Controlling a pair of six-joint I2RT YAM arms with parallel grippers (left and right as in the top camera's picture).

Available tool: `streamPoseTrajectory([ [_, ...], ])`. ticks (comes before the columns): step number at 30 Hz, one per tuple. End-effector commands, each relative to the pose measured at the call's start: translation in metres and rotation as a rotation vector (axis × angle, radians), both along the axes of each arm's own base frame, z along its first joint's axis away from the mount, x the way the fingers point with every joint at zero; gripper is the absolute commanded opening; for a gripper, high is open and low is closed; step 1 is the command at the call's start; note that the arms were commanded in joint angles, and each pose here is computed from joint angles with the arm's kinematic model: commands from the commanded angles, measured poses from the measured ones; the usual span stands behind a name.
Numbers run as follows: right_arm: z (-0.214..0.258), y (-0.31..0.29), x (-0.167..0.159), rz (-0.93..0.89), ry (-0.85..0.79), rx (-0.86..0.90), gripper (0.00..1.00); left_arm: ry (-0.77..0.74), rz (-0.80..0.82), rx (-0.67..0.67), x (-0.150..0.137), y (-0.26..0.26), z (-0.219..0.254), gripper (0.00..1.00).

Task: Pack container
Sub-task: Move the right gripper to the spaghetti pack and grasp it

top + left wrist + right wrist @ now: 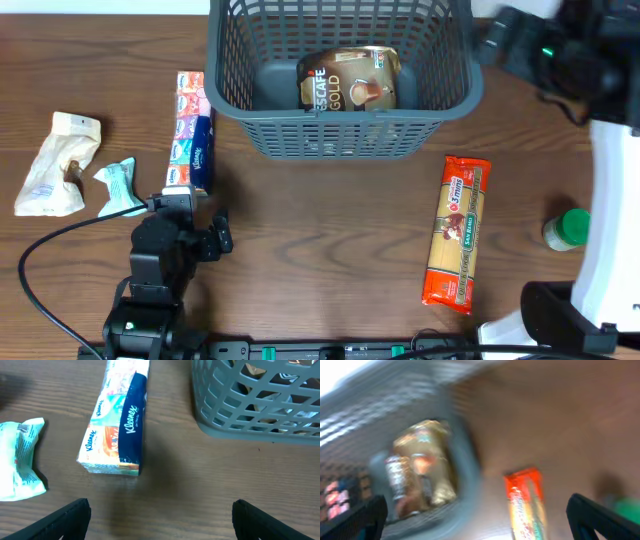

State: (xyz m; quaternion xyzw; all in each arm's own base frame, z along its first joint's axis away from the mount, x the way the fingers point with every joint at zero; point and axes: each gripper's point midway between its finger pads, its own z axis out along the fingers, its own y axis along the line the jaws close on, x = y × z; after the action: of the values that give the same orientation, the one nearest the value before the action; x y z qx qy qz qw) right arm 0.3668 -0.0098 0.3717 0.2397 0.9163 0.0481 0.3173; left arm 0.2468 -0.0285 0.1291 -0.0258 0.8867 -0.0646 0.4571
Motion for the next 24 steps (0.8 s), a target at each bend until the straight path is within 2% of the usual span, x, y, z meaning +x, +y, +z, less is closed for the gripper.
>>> streamPoseTrajectory([
  [1, -0.001, -0.033, -0.025, -0.249, 0.035, 0.031, 0.99, -0.033, 0.003, 0.005, 0.004, 0.000, 0.015, 0.90],
  [3, -0.005, -0.040, -0.044, -0.266, 0.089, 0.020, 0.99, -0.033, 0.003, 0.005, 0.004, 0.000, 0.015, 0.90],
  [6, -0.008, -0.018, -0.056, -0.109, 0.112, 0.061, 0.99, -0.033, 0.003, 0.005, 0.004, 0.000, 0.015, 0.90],
  [8, -0.016, -0.003, -0.076, -0.056, 0.140, 0.092, 0.99, -0.033, 0.003, 0.006, 0.004, 0.001, 0.015, 0.90],
  [14, -0.066, -0.003, -0.133, -0.144, 0.253, 0.057, 0.99, -0.033, 0.004, 0.007, 0.004, 0.001, 0.015, 0.90],
  [20, -0.140, 0.003, -0.126, -0.116, 0.237, 0.048, 0.99, -0.033, 0.005, 0.007, 0.004, 0.001, 0.015, 0.90],
  [24, -0.209, 0.008, -0.120, -0.102, 0.314, 0.059, 0.99, -0.033, 0.005, 0.007, 0.004, 0.001, 0.015, 0.90],
])
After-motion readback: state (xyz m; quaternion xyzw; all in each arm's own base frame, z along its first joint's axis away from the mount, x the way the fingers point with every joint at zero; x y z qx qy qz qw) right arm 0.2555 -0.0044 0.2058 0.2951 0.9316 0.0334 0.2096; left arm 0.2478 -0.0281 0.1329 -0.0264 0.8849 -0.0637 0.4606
